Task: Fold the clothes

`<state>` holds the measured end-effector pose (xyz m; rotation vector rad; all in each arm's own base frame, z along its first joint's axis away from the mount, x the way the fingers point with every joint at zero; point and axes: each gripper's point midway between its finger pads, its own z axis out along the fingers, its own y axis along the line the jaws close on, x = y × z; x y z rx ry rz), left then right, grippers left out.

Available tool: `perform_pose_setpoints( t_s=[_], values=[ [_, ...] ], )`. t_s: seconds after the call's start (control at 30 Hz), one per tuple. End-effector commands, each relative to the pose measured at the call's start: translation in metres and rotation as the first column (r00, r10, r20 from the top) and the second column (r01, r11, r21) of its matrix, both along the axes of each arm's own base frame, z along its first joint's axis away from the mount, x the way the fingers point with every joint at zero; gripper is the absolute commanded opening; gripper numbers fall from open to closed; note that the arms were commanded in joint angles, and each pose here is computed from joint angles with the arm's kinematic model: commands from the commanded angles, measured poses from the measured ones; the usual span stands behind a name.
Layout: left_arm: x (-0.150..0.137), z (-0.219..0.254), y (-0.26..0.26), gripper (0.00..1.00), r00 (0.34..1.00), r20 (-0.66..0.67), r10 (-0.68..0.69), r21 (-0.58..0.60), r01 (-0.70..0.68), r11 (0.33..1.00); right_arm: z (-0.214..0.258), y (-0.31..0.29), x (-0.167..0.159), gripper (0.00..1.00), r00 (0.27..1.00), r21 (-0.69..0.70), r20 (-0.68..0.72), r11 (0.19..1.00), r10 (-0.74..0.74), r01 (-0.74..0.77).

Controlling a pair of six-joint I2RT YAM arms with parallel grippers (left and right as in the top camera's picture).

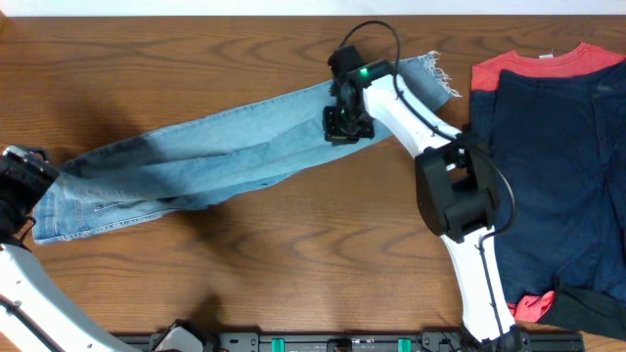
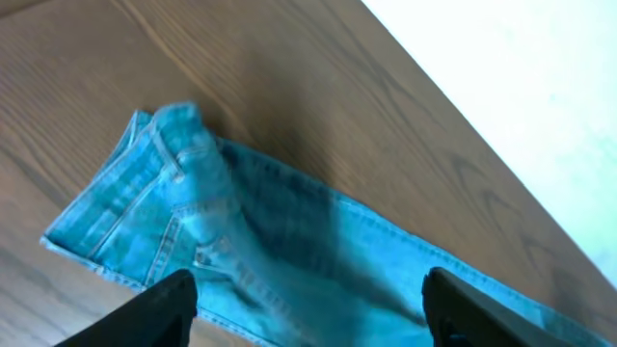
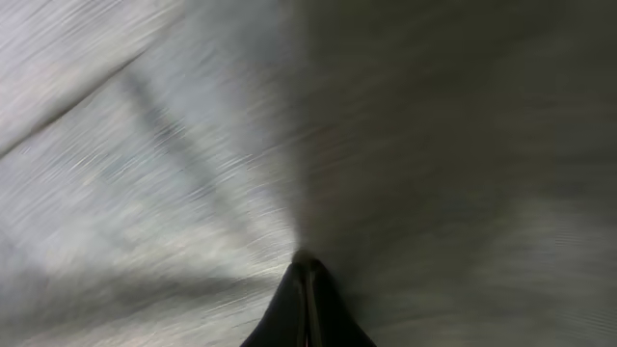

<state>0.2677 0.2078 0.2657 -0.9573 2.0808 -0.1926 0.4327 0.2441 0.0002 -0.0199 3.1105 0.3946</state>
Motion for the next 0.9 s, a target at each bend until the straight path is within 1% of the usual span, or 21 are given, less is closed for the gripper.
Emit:
perform_pose_setpoints(
  t_s=[0.0, 0.07, 0.1, 0.17, 0.3, 0.4, 0.47, 0.53, 0.6, 0.67, 0.77, 0.8, 0.87],
  values=[
    [-0.003, 0.001, -0.007, 0.78, 1.000, -0.005, -0.009, -0.021, 0.009, 1.000, -0.028, -0.109, 0.030, 0.01, 0.982, -0.356, 0.093, 0.916, -0.162, 0.185],
    [-0.006, -0.003, -0.009, 0.81, 1.000, -0.024, -0.010, -0.030, 0.009, 1.000, -0.025, -0.144, 0.044, 0.01, 0.981, -0.439, 0.143, 0.880, -0.129, 0.180],
    [-0.007, -0.004, -0.010, 0.82, 1.000, -0.030, -0.008, -0.033, 0.007, 0.999, -0.024, -0.157, 0.050, 0.01, 0.983, -0.455, 0.151, 0.876, -0.101, 0.159],
    [-0.007, -0.006, -0.010, 0.82, 0.999, -0.034, -0.010, -0.036, 0.009, 0.999, -0.024, -0.175, 0.055, 0.01, 0.988, -0.452, 0.142, 0.883, -0.068, 0.125],
    [-0.007, -0.005, -0.009, 0.85, 0.999, -0.033, -0.011, -0.032, 0.010, 0.999, -0.024, -0.207, 0.060, 0.01, 0.984, -0.442, 0.138, 0.882, -0.114, 0.164],
    [-0.004, -0.006, -0.006, 0.86, 0.999, -0.030, -0.015, -0.023, 0.015, 1.000, -0.018, -0.206, 0.061, 0.04, 0.990, -0.359, 0.117, 0.926, -0.078, 0.116],
    [-0.002, -0.011, -0.005, 0.86, 0.998, -0.047, -0.042, -0.012, 0.042, 0.999, -0.003, -0.201, 0.065, 0.07, 0.989, -0.293, 0.134, 0.951, -0.057, 0.095],
    [0.002, -0.021, -0.005, 0.86, 0.995, -0.074, -0.074, -0.020, 0.072, 0.997, 0.020, -0.194, 0.069, 0.09, 0.984, -0.246, 0.172, 0.965, -0.054, 0.096],
    [0.008, -0.035, -0.009, 0.86, 0.990, -0.102, -0.098, -0.059, 0.092, 0.994, 0.050, -0.183, 0.072, 0.13, 0.974, -0.182, 0.222, 0.979, -0.048, 0.090],
    [0.016, -0.053, -0.018, 0.86, 0.975, -0.141, -0.173, -0.093, 0.161, 0.983, 0.083, -0.163, 0.071, 0.19, 0.963, -0.086, 0.269, 0.996, -0.007, 0.031],
    [0.029, -0.082, -0.034, 0.86, 0.938, -0.201, -0.283, -0.143, 0.257, 0.956, 0.117, -0.141, 0.065, 0.31, 0.950, -0.001, 0.313, 1.000, 0.022, -0.022],
    [0.035, -0.090, -0.038, 0.86, 0.926, -0.212, -0.312, -0.156, 0.283, 0.946, 0.124, -0.136, 0.062, 0.33, 0.947, 0.009, 0.320, 0.999, 0.027, -0.031],
    [0.052, -0.103, -0.040, 0.86, 0.914, -0.212, -0.346, -0.157, 0.318, 0.935, 0.131, -0.125, 0.055, 0.34, 0.949, 0.040, 0.313, 0.998, 0.040, -0.056]
  ],
)
